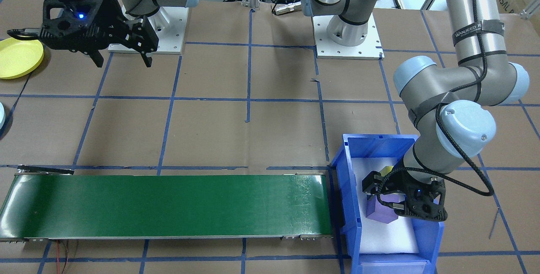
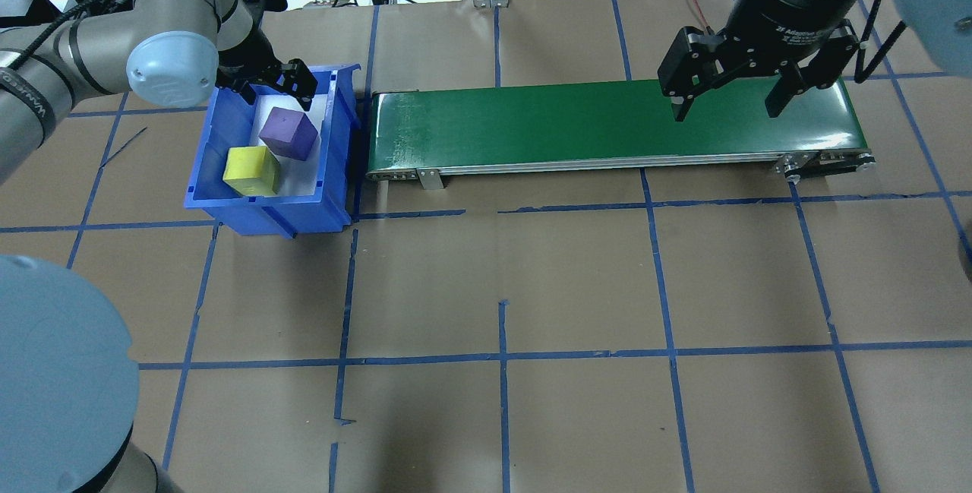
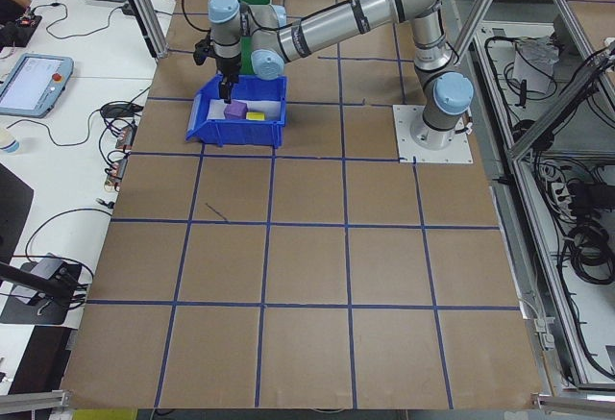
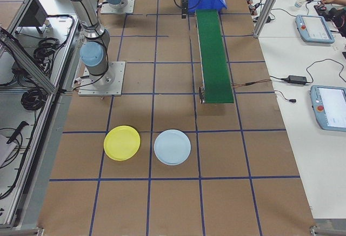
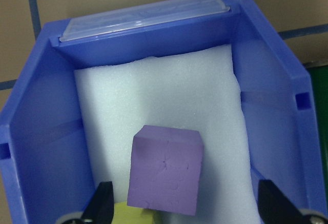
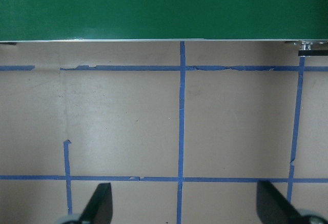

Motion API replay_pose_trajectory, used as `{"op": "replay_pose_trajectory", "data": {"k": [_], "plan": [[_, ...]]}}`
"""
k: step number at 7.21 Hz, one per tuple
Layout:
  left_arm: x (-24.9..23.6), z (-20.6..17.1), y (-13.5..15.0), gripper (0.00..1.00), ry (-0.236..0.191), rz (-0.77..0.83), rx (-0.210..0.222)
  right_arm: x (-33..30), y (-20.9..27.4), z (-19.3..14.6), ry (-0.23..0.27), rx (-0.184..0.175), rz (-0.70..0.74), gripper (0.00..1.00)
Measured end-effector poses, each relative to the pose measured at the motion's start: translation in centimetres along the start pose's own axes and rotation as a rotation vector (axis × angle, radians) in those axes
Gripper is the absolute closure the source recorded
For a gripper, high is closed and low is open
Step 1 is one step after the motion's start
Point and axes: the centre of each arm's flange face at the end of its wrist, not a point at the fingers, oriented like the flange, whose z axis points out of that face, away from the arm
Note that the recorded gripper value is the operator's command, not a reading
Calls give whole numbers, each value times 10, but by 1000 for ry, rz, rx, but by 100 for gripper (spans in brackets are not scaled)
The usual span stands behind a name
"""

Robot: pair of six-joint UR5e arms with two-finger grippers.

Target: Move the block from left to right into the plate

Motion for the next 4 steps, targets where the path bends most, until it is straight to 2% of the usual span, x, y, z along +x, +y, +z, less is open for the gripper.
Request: {"op": "replay_pose_trajectory", "data": {"k": [2, 4], "plan": [[3, 16, 10, 5, 14, 32, -32, 0, 0, 0, -1, 0, 1, 0], [3, 15, 9, 7, 12, 56, -30, 0, 0, 0, -2, 0, 2, 0]]}}
